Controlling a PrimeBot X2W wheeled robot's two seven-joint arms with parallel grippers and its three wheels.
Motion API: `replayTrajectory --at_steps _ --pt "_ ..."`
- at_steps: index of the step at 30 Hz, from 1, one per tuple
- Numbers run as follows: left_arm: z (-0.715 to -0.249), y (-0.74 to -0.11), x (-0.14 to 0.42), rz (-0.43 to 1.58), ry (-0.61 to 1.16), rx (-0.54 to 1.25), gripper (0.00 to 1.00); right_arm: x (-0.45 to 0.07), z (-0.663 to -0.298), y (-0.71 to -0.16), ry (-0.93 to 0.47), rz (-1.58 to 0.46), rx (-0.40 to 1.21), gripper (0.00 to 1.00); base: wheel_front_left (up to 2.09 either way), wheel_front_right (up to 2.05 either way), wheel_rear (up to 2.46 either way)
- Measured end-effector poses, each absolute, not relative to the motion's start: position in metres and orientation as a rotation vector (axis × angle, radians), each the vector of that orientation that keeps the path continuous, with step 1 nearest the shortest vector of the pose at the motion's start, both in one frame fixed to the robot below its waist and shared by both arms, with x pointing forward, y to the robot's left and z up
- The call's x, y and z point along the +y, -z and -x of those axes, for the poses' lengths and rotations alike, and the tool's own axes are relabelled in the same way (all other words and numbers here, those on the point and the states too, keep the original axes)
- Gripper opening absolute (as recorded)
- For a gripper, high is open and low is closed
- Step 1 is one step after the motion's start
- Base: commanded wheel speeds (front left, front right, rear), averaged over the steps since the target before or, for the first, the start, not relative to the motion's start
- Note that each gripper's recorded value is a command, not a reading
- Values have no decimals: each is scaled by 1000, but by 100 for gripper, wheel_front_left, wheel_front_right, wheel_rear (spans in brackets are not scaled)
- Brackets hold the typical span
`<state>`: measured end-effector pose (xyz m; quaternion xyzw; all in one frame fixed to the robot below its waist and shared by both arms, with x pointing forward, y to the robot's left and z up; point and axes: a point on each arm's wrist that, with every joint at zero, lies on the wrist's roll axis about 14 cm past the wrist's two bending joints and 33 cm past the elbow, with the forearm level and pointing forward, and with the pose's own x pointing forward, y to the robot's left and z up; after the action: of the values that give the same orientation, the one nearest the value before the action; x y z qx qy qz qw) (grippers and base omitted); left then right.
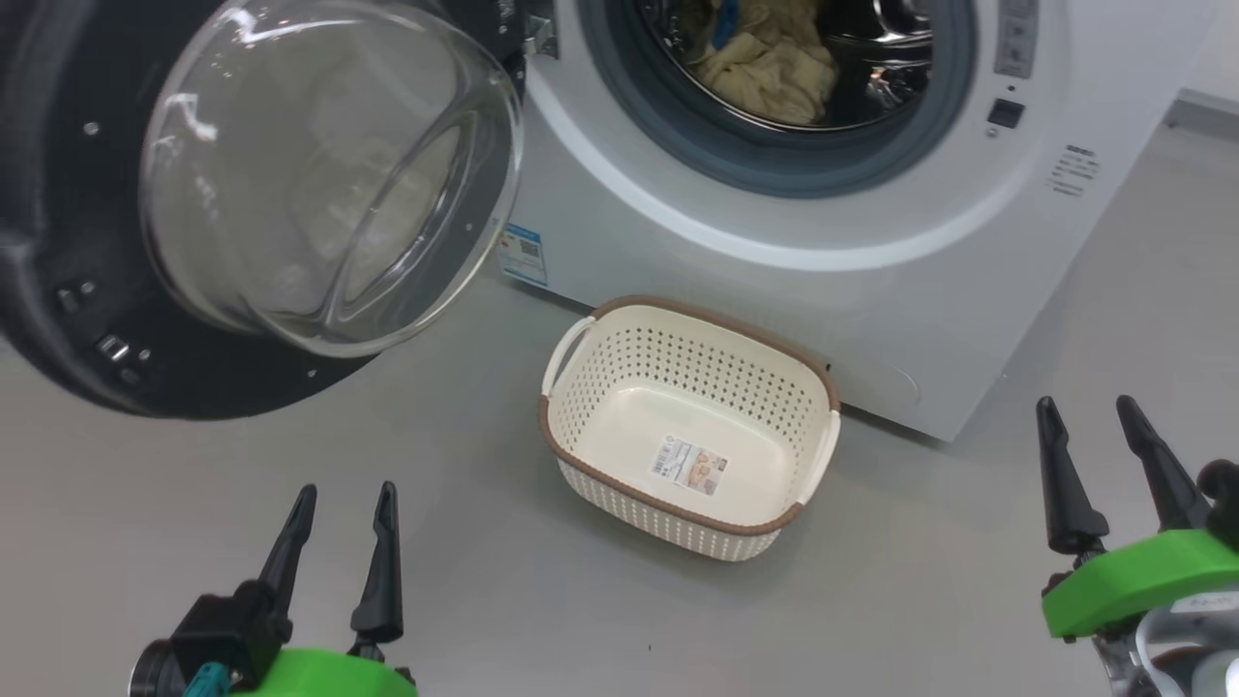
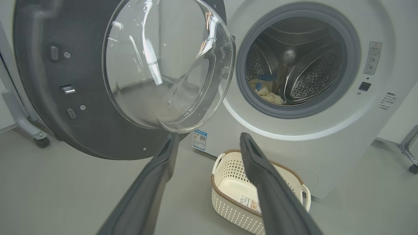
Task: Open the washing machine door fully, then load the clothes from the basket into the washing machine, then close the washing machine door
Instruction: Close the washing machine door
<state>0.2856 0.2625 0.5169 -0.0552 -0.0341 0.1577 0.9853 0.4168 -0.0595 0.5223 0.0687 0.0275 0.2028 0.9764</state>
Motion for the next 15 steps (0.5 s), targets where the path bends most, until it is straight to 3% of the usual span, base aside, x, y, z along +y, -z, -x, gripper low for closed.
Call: replayTrajectory --at_steps 15 --pt "-243 -522 296 110 -472 -90 100 6 -412 -517 -593 -136 91 100 0 0 0"
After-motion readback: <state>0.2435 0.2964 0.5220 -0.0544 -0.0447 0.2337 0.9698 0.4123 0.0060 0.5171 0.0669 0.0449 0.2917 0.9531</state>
